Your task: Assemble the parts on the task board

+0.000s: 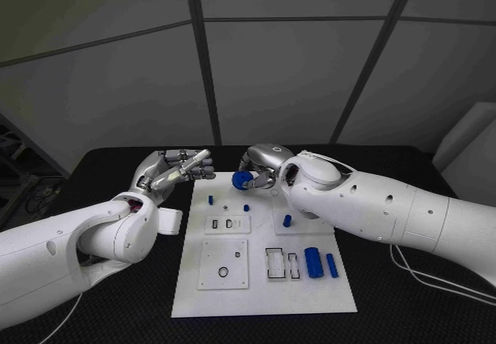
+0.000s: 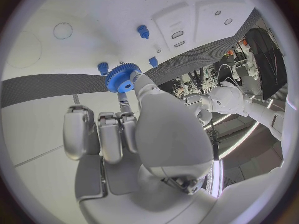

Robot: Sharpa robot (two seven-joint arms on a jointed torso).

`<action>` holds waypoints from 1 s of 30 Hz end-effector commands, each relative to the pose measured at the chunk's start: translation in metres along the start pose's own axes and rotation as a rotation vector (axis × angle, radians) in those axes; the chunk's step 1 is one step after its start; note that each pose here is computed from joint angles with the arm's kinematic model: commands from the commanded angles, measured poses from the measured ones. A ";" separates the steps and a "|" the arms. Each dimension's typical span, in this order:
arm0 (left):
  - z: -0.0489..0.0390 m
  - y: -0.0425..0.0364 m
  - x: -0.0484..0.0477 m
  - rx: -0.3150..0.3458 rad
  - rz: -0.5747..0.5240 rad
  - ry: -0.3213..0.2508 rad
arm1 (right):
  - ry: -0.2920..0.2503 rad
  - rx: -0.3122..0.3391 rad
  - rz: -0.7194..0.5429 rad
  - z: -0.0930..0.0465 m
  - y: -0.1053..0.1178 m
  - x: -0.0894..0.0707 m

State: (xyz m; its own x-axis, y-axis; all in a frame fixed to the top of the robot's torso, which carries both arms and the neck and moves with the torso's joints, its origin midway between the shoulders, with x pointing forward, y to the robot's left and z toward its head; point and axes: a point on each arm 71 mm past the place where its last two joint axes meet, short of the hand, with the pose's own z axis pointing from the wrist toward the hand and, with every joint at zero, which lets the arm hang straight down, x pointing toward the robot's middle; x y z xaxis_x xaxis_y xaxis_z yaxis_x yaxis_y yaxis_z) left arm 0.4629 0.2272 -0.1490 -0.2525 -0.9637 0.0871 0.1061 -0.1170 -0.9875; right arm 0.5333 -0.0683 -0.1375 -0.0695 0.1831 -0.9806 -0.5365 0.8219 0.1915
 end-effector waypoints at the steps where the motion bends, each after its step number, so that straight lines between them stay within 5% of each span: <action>1: 0.0006 -0.0014 0.0020 0.007 -0.006 0.015 | -0.004 -0.006 -0.021 0.003 0.002 0.001; 30: 0.0011 -0.0015 0.0033 0.008 -0.007 0.019 | 0.098 0.024 -0.081 0.017 0.004 0.019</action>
State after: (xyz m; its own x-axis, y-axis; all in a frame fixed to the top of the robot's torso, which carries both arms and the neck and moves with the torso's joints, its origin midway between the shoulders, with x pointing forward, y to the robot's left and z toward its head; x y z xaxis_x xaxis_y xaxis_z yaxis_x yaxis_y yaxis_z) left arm 0.4631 0.2254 -0.1488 -0.2578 -0.9621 0.0892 0.1051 -0.1197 -0.9872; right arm 0.5441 -0.0533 -0.1537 -0.0992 0.0951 -0.9905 -0.5215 0.8428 0.1332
